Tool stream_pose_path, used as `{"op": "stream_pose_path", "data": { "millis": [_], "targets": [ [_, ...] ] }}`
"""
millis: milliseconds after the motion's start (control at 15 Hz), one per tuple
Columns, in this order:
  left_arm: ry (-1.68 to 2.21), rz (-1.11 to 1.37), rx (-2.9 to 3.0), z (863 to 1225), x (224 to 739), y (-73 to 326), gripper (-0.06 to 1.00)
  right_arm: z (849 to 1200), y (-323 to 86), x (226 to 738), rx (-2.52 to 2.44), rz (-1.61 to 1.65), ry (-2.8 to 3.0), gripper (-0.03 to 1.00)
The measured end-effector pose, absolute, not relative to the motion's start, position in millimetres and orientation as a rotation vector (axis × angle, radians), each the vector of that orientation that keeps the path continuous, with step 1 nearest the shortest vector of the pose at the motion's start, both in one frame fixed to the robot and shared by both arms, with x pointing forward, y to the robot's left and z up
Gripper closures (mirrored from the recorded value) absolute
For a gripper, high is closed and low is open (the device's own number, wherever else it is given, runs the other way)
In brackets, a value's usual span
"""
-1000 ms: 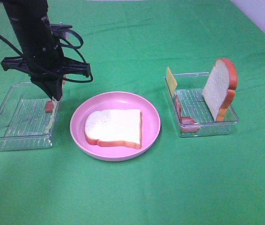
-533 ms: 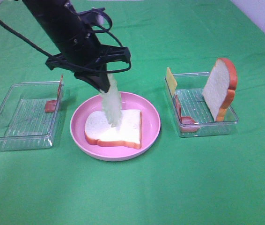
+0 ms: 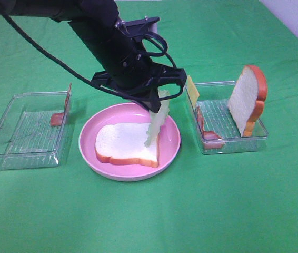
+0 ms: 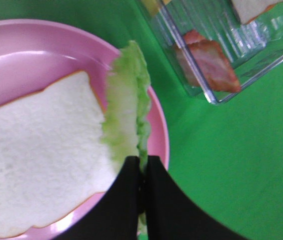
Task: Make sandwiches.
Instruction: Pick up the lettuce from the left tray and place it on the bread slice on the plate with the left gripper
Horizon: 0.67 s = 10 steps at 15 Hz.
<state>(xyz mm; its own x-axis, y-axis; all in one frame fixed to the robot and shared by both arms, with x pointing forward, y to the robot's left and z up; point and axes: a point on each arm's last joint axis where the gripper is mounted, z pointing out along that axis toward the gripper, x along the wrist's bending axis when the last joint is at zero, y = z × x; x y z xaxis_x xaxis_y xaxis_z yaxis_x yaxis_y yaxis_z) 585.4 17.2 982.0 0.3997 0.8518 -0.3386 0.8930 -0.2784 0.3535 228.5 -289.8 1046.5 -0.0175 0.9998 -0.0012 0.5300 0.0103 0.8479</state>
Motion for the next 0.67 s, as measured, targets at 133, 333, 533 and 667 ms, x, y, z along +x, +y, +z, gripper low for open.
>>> {"op": "stream_pose_path", "data": {
  "millis": [133,333,533,667],
  "targets": [
    [1.476,-0.057,2.253,970,588,21,0.93,1046,-290,228,1.595,0.899,1.624,0.24],
    [1.516,0.048,2.335,964,590,30,0.93,1046,-290,228,1.595,0.899,1.624,0.24],
    [1.626,0.129,2.338,963,592,38,0.93,1046,-290,228,1.595,0.899,1.624,0.24],
    [1.679,0.133,2.340,959,592,40,0.93,1046,-290,228,1.595,0.899,1.624,0.24]
  ]
}}
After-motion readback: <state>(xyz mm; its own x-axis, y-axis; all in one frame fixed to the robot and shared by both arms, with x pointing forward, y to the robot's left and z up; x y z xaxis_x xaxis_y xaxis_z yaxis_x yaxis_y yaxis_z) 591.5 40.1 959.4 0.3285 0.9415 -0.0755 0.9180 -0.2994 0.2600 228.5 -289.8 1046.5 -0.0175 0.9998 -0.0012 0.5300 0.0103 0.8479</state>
